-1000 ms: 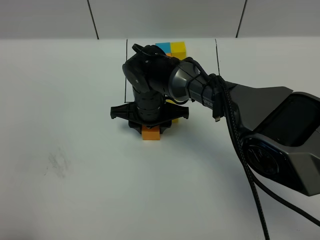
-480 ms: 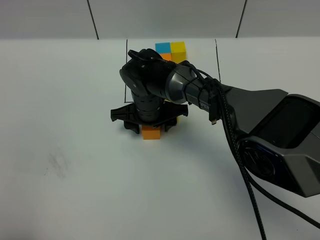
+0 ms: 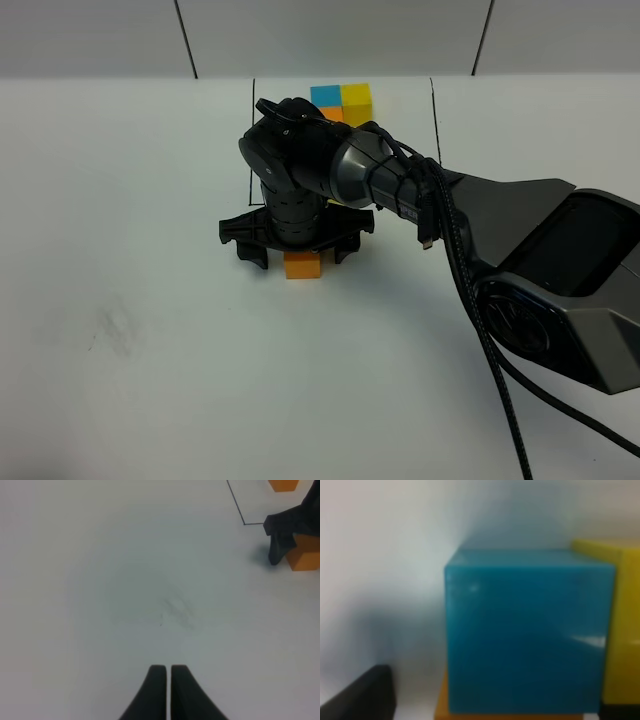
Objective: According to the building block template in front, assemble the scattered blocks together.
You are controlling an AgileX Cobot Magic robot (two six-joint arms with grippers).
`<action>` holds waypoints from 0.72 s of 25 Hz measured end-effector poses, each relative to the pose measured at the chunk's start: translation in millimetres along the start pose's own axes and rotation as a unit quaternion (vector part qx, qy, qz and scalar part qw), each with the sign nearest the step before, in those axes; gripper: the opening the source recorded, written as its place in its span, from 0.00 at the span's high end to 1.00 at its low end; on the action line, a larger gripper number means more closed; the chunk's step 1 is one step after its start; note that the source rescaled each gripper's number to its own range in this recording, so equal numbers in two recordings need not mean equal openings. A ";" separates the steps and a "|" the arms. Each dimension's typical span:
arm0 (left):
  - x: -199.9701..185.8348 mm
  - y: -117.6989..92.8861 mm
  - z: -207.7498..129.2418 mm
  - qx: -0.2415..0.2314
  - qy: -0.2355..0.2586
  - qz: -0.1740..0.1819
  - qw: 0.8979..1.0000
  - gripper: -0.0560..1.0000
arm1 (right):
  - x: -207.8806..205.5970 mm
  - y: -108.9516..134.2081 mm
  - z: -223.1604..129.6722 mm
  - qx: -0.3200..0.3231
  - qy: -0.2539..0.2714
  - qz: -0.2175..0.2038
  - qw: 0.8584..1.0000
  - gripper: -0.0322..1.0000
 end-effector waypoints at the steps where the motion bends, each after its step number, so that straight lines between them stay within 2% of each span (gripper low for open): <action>1: 0.0 0.0 0.0 0.000 0.000 0.000 1.000 0.94 | 0.0 -0.2 -0.2 0.000 0.001 -0.001 1.000 0.09; 8: 0.0 0.0 0.0 0.000 0.000 0.000 1.000 0.94 | -6.5 0.9 -5.6 -0.013 0.007 -0.004 1.000 0.09; 18: 0.0 0.0 0.0 0.000 0.000 0.000 1.000 0.94 | -51.6 2.1 -0.1 -0.012 -0.002 0.004 1.000 0.09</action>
Point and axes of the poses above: a point on each arm's last joint axis where the gripper is mounted, x pointing out along that axis toward the gripper, y along the wrist's bending axis when the last joint is at zero, z = x × y, the point moved 8 cm from there along x, pointing out along that axis toward the gripper, and after that the axes turned 10 degrees about x, right-handed, at the moved point
